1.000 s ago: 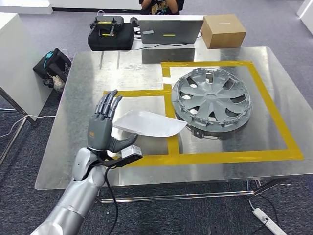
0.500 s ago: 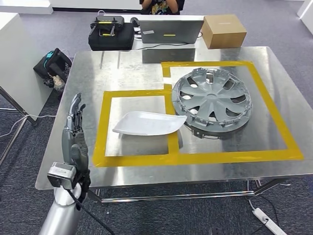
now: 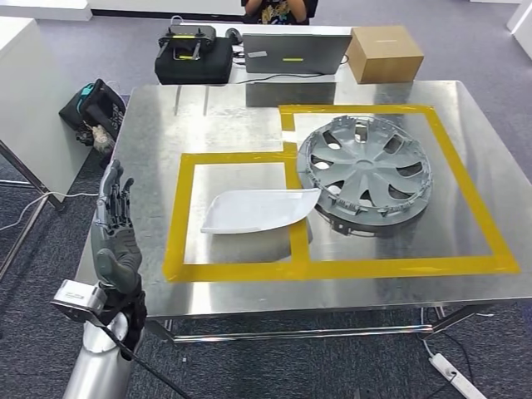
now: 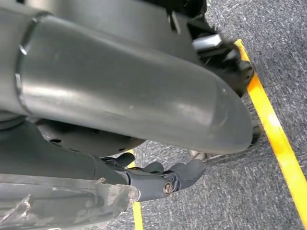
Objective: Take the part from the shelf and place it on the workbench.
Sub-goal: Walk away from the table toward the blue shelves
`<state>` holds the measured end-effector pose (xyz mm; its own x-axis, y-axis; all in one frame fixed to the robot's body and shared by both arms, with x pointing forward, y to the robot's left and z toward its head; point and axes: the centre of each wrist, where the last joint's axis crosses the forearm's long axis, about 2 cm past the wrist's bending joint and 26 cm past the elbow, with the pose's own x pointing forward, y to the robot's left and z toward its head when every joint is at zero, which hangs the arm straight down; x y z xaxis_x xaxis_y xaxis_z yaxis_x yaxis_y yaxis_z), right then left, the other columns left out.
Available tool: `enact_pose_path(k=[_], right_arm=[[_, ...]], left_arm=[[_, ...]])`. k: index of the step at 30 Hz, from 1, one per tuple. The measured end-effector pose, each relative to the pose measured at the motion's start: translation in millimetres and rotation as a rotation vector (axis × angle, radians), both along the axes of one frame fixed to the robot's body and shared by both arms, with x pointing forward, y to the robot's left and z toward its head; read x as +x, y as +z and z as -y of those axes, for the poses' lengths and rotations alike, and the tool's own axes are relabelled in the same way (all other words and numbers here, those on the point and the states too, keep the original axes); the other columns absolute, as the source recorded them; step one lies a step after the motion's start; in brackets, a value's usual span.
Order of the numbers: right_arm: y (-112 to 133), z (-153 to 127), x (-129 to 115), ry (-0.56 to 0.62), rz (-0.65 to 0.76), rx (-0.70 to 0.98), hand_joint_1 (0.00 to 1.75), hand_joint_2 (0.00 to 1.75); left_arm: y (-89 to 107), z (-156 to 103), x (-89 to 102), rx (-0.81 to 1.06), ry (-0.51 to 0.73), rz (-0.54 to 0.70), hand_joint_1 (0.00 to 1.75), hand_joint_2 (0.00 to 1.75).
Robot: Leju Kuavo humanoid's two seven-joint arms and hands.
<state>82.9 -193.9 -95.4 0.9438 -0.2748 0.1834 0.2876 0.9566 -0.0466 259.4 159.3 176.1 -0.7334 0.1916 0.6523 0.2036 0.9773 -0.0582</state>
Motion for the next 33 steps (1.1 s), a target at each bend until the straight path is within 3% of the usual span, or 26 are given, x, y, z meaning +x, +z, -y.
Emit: enact_pose_path(k=[33], right_arm=[[0.2, -0.8, 0.3, -0.014, 0.003, -0.002, 0.0, 0.0]], left_arm=[[2.4, -9.8, 8.9, -0.026, 0.032, -0.008, 0.0, 0.0]])
